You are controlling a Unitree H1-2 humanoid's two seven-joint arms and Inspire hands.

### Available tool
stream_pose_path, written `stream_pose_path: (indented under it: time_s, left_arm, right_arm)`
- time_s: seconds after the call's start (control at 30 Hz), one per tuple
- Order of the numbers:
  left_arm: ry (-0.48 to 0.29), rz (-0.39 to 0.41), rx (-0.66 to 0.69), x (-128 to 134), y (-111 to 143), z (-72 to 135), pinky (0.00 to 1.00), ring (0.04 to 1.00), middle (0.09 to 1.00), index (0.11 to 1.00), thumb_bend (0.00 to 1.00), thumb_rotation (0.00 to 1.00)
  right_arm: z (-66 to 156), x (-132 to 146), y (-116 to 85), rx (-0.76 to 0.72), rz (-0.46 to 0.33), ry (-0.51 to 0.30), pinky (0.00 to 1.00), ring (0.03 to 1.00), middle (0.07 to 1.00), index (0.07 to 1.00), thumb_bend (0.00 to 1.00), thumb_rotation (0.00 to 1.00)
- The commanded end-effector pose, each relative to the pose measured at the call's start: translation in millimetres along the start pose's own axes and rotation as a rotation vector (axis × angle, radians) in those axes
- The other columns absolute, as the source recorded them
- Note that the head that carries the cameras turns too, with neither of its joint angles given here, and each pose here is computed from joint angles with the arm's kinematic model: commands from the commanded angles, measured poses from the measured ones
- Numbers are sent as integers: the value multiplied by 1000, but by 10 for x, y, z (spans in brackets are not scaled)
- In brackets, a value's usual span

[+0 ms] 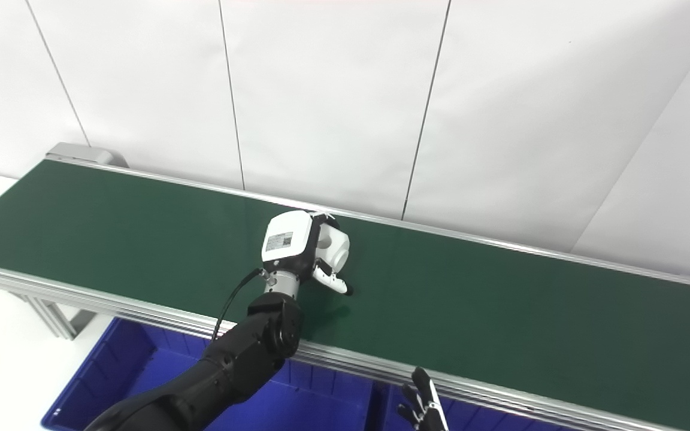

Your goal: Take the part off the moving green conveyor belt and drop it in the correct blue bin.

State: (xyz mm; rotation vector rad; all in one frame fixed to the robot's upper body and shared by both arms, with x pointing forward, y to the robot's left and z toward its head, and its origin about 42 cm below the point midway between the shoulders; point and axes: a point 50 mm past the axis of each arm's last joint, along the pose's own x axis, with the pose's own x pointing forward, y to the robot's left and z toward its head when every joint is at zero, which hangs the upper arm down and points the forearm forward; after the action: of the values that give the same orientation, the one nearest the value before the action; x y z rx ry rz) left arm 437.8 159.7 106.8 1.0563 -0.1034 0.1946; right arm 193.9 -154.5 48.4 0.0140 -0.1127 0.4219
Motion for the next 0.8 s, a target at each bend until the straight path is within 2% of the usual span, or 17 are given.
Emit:
stream_pose_path:
  time_s: [0.0,0.13,0.27,0.4,0.57,0.77]
  left_arm:
    - [-100,79,-18,183,316,212,257,366,448,529,497,0]
    - [-142,69,-29,124,636,311,267,374,459,521,499,0]
    - [-172,38,-32,-58,999,372,307,397,481,512,502,0]
    - [-200,18,-25,-259,1311,411,294,384,480,522,500,0]
    - [-216,5,-26,-529,1593,414,303,385,475,521,501,0]
    - [-205,-35,-3,-879,1764,307,292,377,467,524,499,0]
  right_arm:
    - [149,61,2,-3,9,-87,883,950,996,1000,1000,1000]
    - [189,88,2,5,8,-94,886,951,998,1000,1000,1000]
    - [245,116,-19,17,3,-101,895,958,1000,1000,1000,1000]
    - [313,133,-87,19,1,-106,887,948,993,998,1000,1000]
    - [432,175,-207,18,-12,-100,849,926,976,976,1000,1000]
    - [621,260,-282,30,-20,-93,827,908,960,966,1000,993]
